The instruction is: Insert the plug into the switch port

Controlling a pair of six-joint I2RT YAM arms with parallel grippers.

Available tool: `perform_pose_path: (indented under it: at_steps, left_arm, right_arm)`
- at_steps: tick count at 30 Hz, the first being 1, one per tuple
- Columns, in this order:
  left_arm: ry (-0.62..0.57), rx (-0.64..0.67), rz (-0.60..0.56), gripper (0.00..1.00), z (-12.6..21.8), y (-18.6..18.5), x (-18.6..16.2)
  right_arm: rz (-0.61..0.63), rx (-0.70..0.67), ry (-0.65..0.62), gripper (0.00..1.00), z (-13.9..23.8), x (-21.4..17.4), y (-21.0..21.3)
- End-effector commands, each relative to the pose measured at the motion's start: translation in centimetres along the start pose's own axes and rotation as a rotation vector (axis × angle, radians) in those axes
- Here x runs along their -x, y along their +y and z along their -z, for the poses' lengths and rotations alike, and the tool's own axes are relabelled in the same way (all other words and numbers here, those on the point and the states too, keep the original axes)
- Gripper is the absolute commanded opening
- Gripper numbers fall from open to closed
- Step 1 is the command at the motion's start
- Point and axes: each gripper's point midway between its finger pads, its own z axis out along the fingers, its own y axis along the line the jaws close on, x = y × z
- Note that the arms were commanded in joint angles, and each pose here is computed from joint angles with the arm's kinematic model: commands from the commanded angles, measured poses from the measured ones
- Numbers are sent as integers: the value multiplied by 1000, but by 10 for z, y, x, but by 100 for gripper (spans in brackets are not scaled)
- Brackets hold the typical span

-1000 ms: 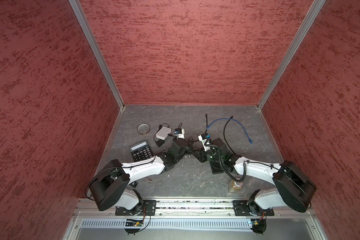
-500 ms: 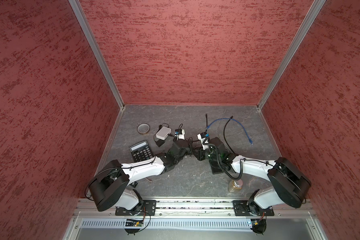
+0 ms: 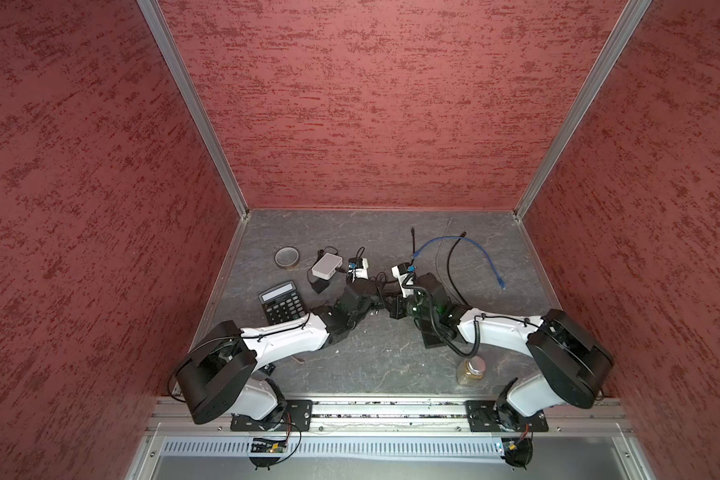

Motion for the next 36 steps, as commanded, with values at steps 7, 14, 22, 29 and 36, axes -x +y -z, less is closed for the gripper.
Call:
perform_pose_path:
  at_steps: [7, 14, 22, 29, 36]
  left_arm:
    - [36, 34, -71, 0, 7, 11, -14]
    - [111, 130, -149, 0, 8, 40, -37]
    - [152, 143, -161, 29, 9, 51, -50]
    - [173, 123, -158, 40, 8, 48, -56]
    - [139, 162, -149, 42, 11, 56, -42]
  right_arm:
    - [35, -2, -118, 0, 10, 33, 13]
    - [132, -79, -173, 0, 33, 54, 16]
    - [178, -106, -190, 0, 45, 62, 19]
    - [189, -97, -224, 0, 49, 69, 23]
    - [236, -104, -136, 0, 47, 57, 23]
